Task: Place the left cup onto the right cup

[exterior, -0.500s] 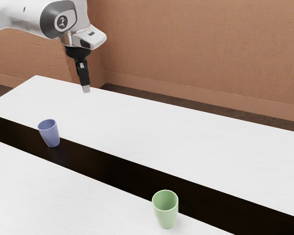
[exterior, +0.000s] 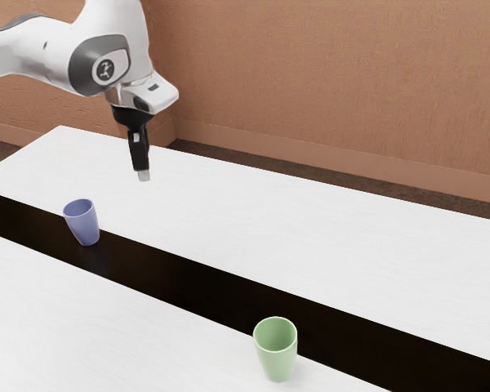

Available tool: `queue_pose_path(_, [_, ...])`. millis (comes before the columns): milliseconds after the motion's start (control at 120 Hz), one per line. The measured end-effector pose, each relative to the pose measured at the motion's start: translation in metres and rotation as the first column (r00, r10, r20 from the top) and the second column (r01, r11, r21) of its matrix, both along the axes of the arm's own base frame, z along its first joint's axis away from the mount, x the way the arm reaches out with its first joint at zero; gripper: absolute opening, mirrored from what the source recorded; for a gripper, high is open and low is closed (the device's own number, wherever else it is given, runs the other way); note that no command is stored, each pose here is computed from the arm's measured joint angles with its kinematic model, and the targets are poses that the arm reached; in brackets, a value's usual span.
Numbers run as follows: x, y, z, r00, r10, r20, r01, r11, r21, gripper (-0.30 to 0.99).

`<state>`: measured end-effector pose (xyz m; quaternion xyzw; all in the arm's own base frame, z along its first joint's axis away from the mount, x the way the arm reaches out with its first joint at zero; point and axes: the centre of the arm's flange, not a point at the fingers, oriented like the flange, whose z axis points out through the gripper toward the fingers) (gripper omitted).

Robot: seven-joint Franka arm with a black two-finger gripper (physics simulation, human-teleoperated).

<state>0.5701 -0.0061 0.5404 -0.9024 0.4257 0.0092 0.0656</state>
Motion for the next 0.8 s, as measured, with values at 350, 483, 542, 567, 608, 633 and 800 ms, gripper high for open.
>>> queue_pose_path(350, [0.003,0.014,-0.023,1.000,-0.021,0.003,0.021,0.999,0.029,0.69])
queue_pose_path(483, [0.004,0.029,-0.030,1.000,-0.005,-0.006,0.006,0.999,0.032,0.69])
queue_pose_path(542, [0.003,0.041,-0.036,1.000,0.012,-0.015,-0.011,0.999,0.031,0.69])
queue_pose_path(567, [0.002,0.047,-0.038,1.000,0.022,-0.018,-0.021,0.999,0.030,0.69])
queue_pose_path(608, [0.001,0.059,-0.043,0.999,0.040,-0.024,-0.039,0.999,0.028,0.69])
queue_pose_path(633, [0.001,0.066,-0.045,0.998,0.052,-0.027,-0.051,0.998,0.027,0.69])
queue_pose_path(800, [-0.008,0.117,-0.060,0.990,0.135,-0.048,-0.134,0.991,0.024,0.69])
